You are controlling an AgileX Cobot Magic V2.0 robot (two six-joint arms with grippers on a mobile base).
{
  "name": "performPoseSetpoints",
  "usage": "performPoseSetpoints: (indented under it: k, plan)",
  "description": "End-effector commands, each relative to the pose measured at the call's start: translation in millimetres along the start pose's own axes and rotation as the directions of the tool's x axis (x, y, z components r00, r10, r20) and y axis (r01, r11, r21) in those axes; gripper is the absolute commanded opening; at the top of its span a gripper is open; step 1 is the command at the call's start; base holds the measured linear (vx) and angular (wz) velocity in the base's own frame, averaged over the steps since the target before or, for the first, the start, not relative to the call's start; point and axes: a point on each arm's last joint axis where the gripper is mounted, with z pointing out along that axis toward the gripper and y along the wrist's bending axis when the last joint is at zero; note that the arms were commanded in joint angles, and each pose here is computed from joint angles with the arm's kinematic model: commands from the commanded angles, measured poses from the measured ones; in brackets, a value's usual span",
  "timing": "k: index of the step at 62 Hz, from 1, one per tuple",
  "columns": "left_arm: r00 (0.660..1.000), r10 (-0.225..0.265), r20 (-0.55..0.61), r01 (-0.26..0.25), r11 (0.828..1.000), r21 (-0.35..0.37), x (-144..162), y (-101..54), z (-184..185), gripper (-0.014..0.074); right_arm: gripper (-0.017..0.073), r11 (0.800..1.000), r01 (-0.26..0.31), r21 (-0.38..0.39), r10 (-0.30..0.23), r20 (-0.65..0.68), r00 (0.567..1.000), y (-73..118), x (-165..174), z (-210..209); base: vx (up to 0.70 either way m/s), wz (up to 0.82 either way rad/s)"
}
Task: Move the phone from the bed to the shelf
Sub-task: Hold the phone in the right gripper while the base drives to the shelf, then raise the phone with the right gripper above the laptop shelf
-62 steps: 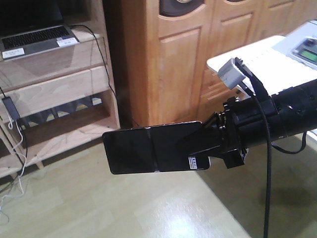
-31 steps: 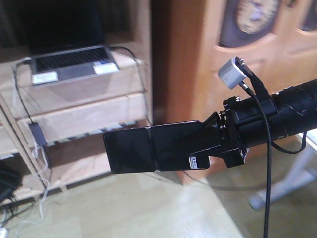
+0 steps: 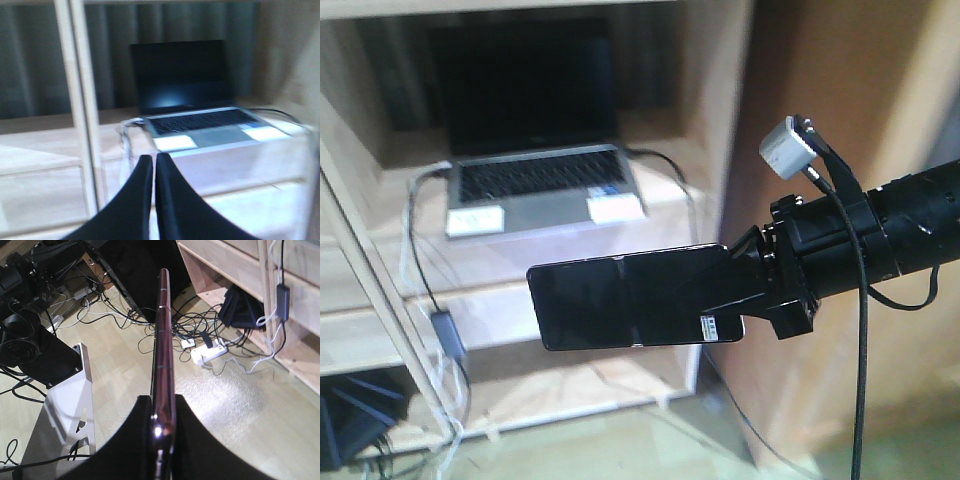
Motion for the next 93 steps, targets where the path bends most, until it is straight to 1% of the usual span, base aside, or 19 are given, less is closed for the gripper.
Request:
performPoseSetpoints:
  k: [1, 45, 67, 93]
  plan:
    - [0.994, -0.012, 0.106, 0.012, 1.0, 0.0, -15.7, 0.4, -2.0, 0.0001, -0.0001, 0.995, 0.036, -0.09, -0.03, 0.072, 0.997, 20.5, -13.1, -9.4, 0.37, 0.3]
    - [0.994, -0.012, 0.106, 0.012, 1.0, 0.0, -15.7, 0.4, -2.0, 0.0001, -0.0001, 0.995, 0.036, -0.088, -0.03, 0.073, 0.997, 20.4, -13.2, -9.4, 0.28, 0.25]
    - [0.994, -0.012, 0.106, 0.012, 1.0, 0.0, -15.7, 0.4, -2.0, 0.0001, -0.0001, 0.995, 0.036, -0.088, -0.03, 0.073, 0.997, 20.4, -13.2, -9.4, 0.14, 0.0]
    - [0.994, -0.012, 0.106, 0.012, 1.0, 0.0, -15.7, 0.4, -2.0, 0.0001, -0.0001, 0.995, 0.036, -0.09, -0.03, 0.072, 0.997, 20.6, -13.1, -9.4, 0.03, 0.0]
